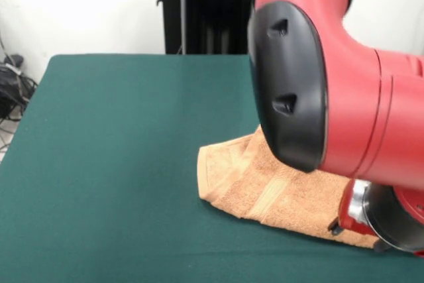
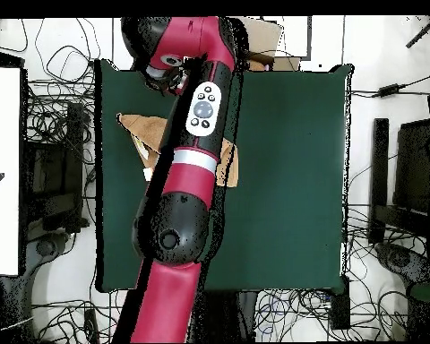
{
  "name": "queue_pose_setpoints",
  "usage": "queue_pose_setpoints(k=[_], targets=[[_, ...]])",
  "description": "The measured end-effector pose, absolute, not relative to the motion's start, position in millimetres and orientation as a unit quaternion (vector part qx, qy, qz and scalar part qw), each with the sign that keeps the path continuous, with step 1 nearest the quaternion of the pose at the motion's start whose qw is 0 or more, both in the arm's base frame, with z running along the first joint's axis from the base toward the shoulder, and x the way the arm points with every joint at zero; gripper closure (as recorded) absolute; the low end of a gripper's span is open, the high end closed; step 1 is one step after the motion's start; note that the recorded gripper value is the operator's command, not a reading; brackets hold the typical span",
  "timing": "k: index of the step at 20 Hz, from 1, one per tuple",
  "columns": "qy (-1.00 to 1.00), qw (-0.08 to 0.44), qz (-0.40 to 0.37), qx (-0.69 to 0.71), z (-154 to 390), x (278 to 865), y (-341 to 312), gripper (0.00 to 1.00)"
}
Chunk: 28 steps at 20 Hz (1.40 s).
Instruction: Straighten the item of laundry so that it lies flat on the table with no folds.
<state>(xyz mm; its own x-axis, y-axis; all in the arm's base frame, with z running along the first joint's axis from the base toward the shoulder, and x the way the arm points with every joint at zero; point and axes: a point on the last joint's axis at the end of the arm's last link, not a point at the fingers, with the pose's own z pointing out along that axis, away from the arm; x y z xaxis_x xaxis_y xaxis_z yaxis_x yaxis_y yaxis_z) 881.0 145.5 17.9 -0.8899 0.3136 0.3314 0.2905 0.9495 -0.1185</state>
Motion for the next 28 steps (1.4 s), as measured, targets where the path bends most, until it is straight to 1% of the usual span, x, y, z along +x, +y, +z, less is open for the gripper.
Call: queue_pose_setpoints(k=[10,16,24,28], targets=[[-0.968,0.194,0.043,-0.156,-13,870,156,0.0],[-0.962,0.201,0.08,-0.163,-32,858,145,0.0],[-0.957,0.206,0.108,-0.175,-40,846,135,0.0],[-0.956,0.21,0.107,-0.176,-45,843,132,0.0]])
